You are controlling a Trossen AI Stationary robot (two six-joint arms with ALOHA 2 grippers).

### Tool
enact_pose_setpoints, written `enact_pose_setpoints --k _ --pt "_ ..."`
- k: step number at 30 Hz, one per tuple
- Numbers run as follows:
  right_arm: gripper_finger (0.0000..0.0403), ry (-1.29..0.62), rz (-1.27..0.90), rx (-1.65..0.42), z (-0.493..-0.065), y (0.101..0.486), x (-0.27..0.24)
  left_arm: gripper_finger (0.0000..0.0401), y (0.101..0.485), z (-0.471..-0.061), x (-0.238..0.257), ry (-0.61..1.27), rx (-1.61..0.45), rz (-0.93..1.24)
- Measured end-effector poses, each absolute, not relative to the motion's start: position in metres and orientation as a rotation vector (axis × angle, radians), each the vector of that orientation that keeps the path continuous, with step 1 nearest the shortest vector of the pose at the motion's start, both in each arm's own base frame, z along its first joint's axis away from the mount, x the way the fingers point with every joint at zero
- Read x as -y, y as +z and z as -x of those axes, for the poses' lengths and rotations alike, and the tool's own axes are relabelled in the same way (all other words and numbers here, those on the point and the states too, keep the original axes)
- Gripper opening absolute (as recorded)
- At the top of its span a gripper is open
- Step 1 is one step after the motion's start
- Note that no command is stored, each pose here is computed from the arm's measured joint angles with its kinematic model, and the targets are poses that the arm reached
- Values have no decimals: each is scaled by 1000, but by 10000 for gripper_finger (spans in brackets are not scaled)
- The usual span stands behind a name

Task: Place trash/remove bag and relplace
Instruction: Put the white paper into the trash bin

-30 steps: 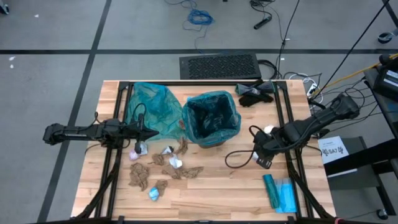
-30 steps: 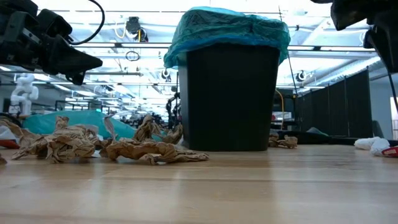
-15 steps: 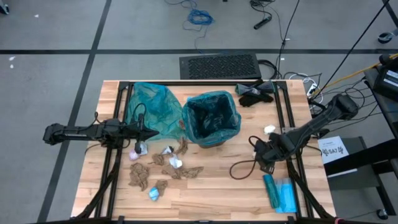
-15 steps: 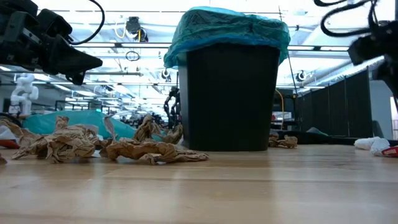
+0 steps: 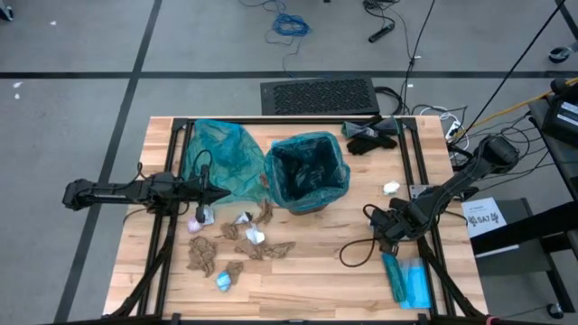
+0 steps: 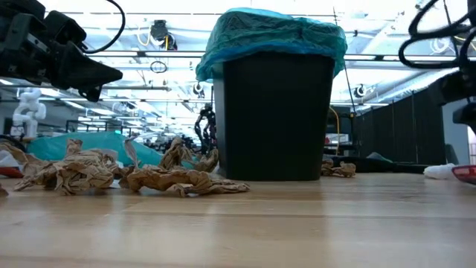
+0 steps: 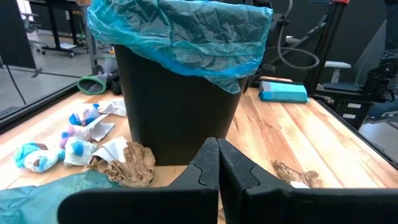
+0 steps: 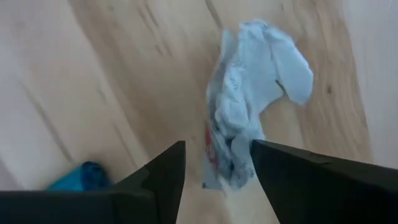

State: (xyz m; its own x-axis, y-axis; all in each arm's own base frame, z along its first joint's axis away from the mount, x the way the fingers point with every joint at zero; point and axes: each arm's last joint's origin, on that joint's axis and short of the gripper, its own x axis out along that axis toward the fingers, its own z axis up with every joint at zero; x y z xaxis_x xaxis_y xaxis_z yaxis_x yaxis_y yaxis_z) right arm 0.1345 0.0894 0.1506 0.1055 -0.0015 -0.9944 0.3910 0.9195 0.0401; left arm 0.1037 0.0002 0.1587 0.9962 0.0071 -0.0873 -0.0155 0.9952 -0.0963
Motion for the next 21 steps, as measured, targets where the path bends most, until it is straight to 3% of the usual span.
enact_pose_setpoints --k 6,11,16,21 --pt "149 -301 -356 -1428 -131 139 -87 0 159 -104 0 11 -87 97" --pt "96 -339 -397 -1417 -130 136 -86 0 159 -104 0 11 -87 97" --pt "15 -434 -577 -1370 -133 137 -89 0 159 -104 0 11 -87 97" --pt "4 -487 -766 -1348 -140 150 -95 0 159 -104 -1 35 -83 9"
